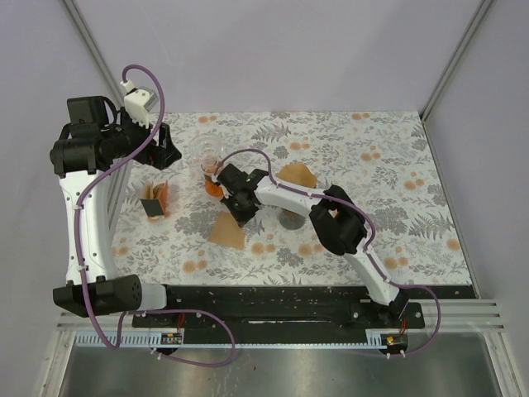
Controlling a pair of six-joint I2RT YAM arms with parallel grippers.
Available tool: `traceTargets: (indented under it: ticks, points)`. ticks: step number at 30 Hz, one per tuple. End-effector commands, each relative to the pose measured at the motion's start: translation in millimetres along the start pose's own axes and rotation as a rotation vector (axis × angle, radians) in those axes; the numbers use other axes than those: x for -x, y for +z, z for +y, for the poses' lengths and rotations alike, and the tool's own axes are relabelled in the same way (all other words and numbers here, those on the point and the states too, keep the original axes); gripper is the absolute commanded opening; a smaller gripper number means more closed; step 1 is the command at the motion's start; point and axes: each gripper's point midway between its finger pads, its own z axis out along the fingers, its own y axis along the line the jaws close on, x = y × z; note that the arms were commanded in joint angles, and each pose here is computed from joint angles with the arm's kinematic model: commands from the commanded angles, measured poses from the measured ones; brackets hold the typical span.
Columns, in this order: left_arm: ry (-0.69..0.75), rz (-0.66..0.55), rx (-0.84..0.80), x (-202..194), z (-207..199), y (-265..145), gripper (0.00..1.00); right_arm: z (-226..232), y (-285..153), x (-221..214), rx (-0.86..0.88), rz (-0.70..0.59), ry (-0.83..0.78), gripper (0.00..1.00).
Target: Place the coffee filter in the dripper
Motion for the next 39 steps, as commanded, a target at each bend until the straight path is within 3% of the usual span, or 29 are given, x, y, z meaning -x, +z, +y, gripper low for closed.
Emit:
traceTargets:
  ticks: [1, 13, 14, 18, 21, 25, 35, 37, 39]
  points:
    - [0.012, -0.046, -0.010, 12.9, -3.1, -5.6, 0.88, 12.8, -19.0, -3.1, 0.054, -0.004, -0.011, 0.00]
    - [0.016, -0.047, -0.017, 13.1, -3.9, -5.1, 0.88, 23.1, -48.6, 13.9, 0.080, -0.147, -0.069, 0.00]
    - [0.012, -0.045, -0.018, 12.0, -4.1, -4.8, 0.88, 21.1, -46.8, 14.3, 0.068, -0.149, -0.060, 0.03]
    - [0.017, -0.045, -0.017, 11.3, -4.6, -5.6, 0.88, 15.5, -43.5, 22.7, 0.018, -0.189, -0.023, 0.43]
    - [0.017, -0.047, -0.024, 11.8, -5.4, -5.1, 0.88, 11.9, -38.1, 25.4, -0.005, -0.199, 0.007, 0.61]
    - [0.014, -0.045, -0.028, 11.0, -5.7, -4.4, 0.88, 7.1, -22.2, 23.6, -0.028, -0.182, 0.024, 0.72]
    - [0.019, -0.038, -0.024, 9.8, -5.3, -5.2, 0.88, 31.7, -2.9, 9.1, 0.068, -0.141, 0.054, 0.70]
    - [0.019, -0.038, -0.026, 9.4, -5.5, -4.9, 0.88, 29.2, 0.2, 7.0, 0.056, -0.137, 0.062, 0.65]
    - [0.020, -0.041, -0.026, 10.2, -5.7, -5.1, 0.88, 27.4, 0.9, 5.6, 0.046, -0.134, 0.070, 0.51]
